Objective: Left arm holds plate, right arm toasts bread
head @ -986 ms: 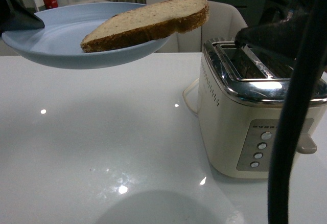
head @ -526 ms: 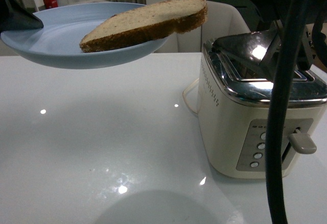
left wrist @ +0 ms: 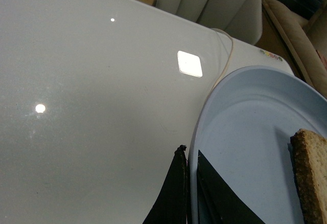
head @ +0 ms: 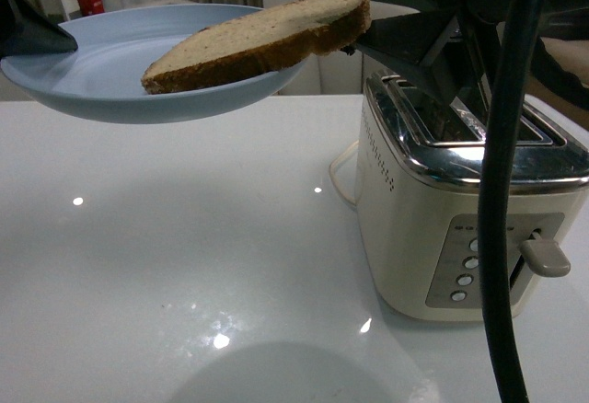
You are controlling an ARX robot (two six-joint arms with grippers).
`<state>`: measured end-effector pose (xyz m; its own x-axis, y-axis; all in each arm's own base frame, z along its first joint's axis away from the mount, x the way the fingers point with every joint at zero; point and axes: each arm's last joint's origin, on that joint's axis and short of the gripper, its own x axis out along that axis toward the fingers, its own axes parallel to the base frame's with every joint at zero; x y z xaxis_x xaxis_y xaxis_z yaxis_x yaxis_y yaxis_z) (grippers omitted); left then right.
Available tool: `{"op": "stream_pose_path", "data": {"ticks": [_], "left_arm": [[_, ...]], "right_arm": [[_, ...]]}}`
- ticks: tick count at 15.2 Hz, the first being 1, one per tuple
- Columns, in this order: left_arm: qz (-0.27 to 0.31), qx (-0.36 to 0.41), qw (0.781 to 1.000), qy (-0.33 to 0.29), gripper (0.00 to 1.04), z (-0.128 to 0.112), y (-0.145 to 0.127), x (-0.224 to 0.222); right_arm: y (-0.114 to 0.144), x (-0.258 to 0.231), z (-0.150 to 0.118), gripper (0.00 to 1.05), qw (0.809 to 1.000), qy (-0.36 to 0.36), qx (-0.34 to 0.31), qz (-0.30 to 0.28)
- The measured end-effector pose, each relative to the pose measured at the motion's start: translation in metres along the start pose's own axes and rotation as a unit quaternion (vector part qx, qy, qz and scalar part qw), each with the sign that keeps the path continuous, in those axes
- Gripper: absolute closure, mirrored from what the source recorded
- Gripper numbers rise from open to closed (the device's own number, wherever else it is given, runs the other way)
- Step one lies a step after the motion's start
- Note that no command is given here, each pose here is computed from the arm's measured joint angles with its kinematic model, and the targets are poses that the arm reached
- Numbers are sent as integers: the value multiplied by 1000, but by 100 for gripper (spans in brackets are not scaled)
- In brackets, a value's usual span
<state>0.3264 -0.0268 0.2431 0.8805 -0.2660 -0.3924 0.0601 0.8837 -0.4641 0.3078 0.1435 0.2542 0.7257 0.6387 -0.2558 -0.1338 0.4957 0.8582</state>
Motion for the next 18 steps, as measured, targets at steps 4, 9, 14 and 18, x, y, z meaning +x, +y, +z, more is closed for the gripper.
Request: {"op": "stream_pose_path", "data": {"ticks": [4,9,14,18], "left_arm": [[0,0,1000,0,102,0,0,0],[0,0,1000,0,102,0,0,0],[-1,0,1000,0,102,0,0,0],[-1,0,1000,0,102,0,0,0]], "right_arm": [[1,0,0,97,1000,0,4,3],[3,1,-1,102,1000,-3,3,0],[20,-30,25,102,995,-79,-50,-35],[40,-73,46,102,957,-205,-174,-105]]}}
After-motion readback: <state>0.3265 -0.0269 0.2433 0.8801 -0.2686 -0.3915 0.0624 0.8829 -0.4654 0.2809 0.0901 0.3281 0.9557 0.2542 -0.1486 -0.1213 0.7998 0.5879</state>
